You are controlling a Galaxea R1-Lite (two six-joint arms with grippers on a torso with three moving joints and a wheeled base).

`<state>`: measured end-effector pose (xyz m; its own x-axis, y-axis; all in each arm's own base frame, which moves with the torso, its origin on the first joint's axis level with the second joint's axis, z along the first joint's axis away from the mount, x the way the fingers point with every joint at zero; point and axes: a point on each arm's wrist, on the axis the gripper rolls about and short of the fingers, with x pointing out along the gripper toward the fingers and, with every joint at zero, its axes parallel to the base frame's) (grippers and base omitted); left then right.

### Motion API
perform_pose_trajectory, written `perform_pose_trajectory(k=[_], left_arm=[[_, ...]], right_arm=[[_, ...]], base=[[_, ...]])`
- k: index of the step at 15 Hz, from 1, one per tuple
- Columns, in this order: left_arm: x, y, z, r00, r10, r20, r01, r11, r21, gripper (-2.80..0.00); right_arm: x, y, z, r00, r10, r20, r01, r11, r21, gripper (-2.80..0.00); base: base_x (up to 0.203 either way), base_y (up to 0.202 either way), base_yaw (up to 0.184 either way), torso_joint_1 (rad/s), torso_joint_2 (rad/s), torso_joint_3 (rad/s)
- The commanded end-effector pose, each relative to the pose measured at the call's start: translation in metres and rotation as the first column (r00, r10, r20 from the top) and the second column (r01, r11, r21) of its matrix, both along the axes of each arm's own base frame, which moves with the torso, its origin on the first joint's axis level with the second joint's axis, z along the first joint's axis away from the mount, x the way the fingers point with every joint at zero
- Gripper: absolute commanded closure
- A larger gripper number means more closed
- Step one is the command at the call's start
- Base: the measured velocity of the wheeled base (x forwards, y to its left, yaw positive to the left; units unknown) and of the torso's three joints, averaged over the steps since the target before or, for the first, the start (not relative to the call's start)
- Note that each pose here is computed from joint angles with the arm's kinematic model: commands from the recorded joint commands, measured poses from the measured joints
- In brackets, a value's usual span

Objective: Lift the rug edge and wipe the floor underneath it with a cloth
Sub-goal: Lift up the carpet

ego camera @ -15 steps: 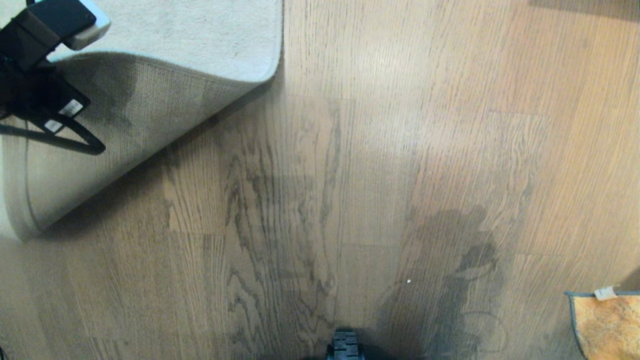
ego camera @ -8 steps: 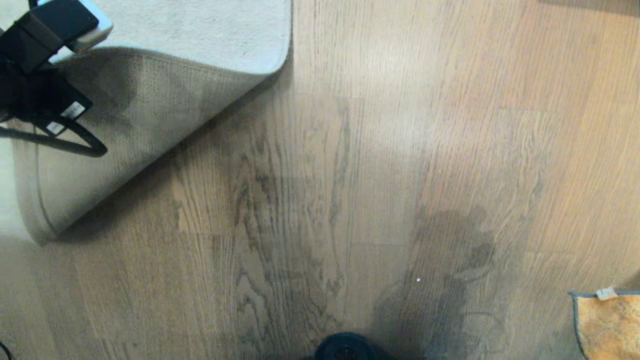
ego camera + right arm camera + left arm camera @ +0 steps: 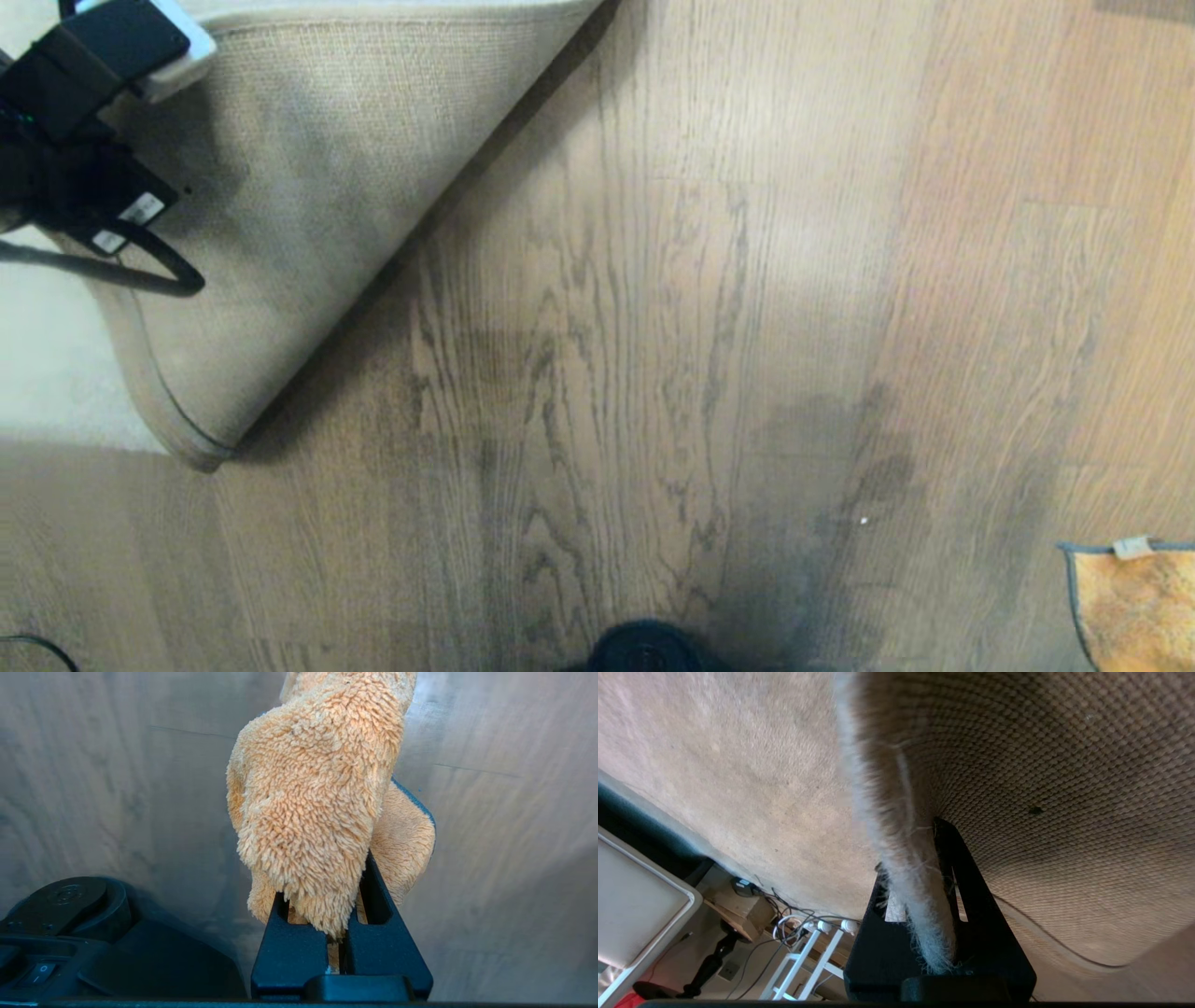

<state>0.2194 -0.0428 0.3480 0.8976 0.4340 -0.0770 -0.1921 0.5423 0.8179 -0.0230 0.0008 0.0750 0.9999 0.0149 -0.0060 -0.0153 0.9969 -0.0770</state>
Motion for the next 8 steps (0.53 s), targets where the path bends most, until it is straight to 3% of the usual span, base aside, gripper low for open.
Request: perform_pose_trajectory(k=[1, 6, 8], left_arm=[[0.0002, 0.0001, -0.0004, 1.0, 0.006, -0.005, -0.006, 1.0, 0.007, 0.0], [-0.0007, 0.0004, -0.0029, 1.0, 0.009, -0.011, -0.009, 1.0, 0.006, 0.0], [-0.0007, 0.0004, -0.0031, 1.0, 0.009, -0.011, -0.009, 1.0, 0.005, 0.0]], right_arm=[[0.0001, 0.0, 0.0, 1.0, 0.0, -0.002, 0.0, 1.0, -0.001, 0.0], [0.0001, 0.0, 0.0, 1.0, 0.0, -0.002, 0.0, 1.0, -0.001, 0.0], [0.0001, 0.0, 0.0, 1.0, 0.0, -0.002, 0.0, 1.0, -0.001, 0.0]], base=[[0.0, 0.189, -0.002, 0.002, 0.0, 0.002], [0.0, 0.182, -0.003, 0.003, 0.0, 0.002], [0.0, 0.047, 0.002, 0.003, 0.0, 0.002]])
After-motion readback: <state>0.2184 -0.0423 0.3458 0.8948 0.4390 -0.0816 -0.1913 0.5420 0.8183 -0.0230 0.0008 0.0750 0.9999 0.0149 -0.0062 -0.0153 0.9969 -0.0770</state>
